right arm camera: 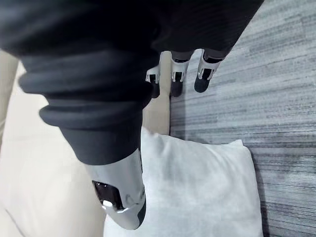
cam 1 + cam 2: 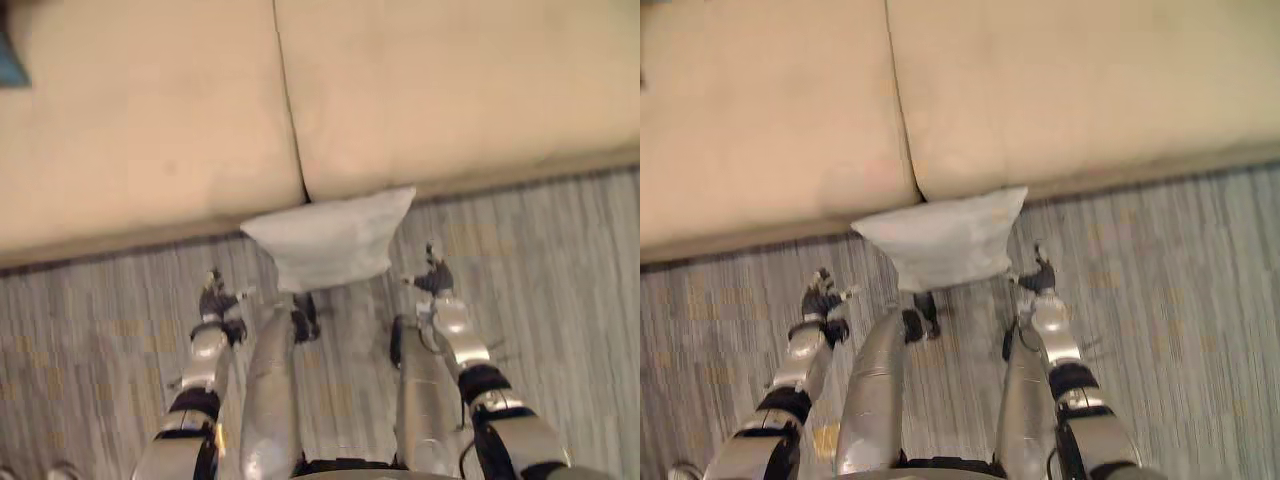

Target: Pick up cushions and gather them together orderly.

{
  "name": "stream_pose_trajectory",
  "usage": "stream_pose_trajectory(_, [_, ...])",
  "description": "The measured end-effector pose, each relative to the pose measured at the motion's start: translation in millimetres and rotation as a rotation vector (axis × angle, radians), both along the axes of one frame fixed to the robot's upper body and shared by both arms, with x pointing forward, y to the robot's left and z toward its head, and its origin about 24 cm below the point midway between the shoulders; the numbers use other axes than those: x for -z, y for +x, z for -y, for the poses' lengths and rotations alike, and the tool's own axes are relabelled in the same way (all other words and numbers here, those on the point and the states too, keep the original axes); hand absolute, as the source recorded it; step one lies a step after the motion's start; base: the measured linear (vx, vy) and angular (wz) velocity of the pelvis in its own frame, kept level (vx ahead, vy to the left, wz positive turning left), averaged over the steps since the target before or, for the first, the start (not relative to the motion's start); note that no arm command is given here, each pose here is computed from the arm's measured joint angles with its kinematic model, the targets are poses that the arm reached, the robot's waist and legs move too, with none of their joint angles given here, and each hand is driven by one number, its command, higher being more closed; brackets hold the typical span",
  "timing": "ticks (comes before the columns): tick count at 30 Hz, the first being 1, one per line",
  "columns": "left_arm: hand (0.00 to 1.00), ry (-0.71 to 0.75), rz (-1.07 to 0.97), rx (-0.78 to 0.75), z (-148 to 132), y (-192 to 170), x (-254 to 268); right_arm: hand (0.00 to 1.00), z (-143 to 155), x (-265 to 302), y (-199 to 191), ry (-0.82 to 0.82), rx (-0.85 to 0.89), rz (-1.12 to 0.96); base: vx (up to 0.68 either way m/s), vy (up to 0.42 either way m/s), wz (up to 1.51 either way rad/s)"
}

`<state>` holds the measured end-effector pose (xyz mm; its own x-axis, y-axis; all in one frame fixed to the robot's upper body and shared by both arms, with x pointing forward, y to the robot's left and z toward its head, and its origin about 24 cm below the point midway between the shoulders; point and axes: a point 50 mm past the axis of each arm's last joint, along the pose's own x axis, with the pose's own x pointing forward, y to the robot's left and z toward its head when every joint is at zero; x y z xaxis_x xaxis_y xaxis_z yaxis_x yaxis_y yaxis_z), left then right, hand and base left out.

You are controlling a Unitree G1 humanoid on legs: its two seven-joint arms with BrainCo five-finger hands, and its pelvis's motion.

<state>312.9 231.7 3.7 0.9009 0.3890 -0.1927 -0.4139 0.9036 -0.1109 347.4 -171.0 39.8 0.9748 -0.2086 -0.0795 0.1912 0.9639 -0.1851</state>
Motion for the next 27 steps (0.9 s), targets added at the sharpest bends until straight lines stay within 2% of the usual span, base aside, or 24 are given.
stream_pose_trajectory(2, [0.00,-0.055,0.131,-0.056,-4,25,-37,0.00,-7,-44,24,0.025,0.009,0.127,-0.12,-0.013,-0.13])
stream_pose_trajectory(5, [0.00,-0.105,0.289,-0.064,3,51,-87,0.00,-11,-105,49,0.056,0.027,0.272,-0.12,-0.051,-0.01])
stream_pose_trajectory(12, [0.00,-0.163,0.532,-0.019,26,78,-172,0.00,-15,-185,65,0.175,0.064,0.446,-0.12,-0.083,0.10])
stream_pose_trajectory(13, [1.00,-0.165,0.553,-0.015,29,79,-180,1.00,-18,-196,66,0.181,0.058,0.473,-0.08,-0.047,0.03])
stream_pose_trajectory(18, [1.00,-0.163,0.606,0.011,44,81,-198,1.00,-41,-230,65,0.177,0.012,0.554,-0.05,-0.035,0.04])
stream_pose_trajectory(27, [1.00,-0.102,0.646,0.019,55,72,-207,1.00,-52,-223,55,0.148,-0.020,0.593,0.01,-0.010,0.04])
